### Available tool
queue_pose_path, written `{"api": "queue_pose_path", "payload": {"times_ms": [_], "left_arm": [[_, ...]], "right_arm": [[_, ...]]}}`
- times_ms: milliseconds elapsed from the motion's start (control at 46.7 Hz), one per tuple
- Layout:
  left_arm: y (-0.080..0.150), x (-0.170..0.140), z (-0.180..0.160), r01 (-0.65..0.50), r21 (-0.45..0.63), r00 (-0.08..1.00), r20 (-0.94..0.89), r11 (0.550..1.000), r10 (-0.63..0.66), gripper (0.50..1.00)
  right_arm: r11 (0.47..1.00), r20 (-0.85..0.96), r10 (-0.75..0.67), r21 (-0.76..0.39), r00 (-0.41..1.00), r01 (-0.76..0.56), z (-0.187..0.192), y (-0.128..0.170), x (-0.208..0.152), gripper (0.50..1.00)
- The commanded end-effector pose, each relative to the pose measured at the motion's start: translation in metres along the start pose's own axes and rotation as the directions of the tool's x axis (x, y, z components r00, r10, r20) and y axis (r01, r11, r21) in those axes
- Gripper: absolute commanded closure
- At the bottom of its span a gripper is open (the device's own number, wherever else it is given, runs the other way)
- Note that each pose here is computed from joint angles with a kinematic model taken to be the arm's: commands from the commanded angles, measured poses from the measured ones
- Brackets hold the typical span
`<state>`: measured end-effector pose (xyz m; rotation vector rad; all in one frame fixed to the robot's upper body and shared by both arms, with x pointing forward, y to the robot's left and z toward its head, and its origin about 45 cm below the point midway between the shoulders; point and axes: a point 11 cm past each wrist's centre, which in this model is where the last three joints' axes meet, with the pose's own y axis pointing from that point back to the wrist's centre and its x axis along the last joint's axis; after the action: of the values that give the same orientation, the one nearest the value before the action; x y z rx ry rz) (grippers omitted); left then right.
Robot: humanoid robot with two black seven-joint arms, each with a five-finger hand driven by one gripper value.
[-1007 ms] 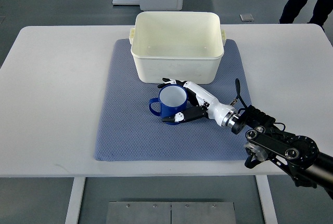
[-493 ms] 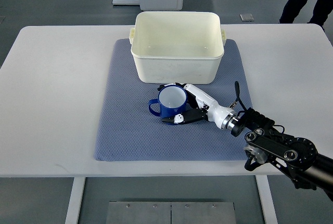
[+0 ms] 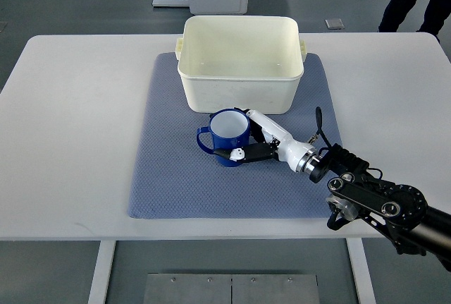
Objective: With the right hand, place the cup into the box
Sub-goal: 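Lift the blue mug with the right hand over the cream box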
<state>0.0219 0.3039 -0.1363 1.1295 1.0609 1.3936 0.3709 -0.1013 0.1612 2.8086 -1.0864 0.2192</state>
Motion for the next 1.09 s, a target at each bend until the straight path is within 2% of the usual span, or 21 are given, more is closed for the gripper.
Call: {"api": "queue_pose_path", "payload": {"times_ms": [0, 321, 493, 750, 1071], "left_arm": [[0.0, 0.0, 0.0, 0.0, 0.0, 1.0, 0.0, 1.0, 0.0, 0.5], [0.0, 0.0, 0.0, 0.001, 0.0, 1.0, 0.001, 1.0, -0.001, 0.5], [0.0, 0.0, 0.0, 0.001, 0.0, 1.0, -0.001, 1.0, -0.001, 0.5], [0.0, 0.0, 0.0, 0.001, 0.0, 1.0, -0.001, 1.0, -0.001, 0.5], [0.0, 0.0, 0.0, 0.0, 0.0, 1.0, 0.0, 1.0, 0.0, 0.5]], "right_arm": [[1.0, -0.025, -0.006, 0.025, 1.0, 0.006, -0.014, 0.003, 0.01, 1.0], [0.991, -0.117, -0.051, 0.119, 0.992, 0.065, -0.075, 0.024, 0.032, 1.0], [0.99, -0.158, 0.011, 0.138, 0.987, 0.011, -0.111, 0.025, 0.069, 1.0], [0.978, -0.185, 0.144, 0.173, 0.972, -0.112, -0.174, 0.003, 0.124, 1.0], [0.968, -0.17, 0.229, 0.144, 0.959, -0.205, -0.178, -0.047, 0.133, 1.0]]}}
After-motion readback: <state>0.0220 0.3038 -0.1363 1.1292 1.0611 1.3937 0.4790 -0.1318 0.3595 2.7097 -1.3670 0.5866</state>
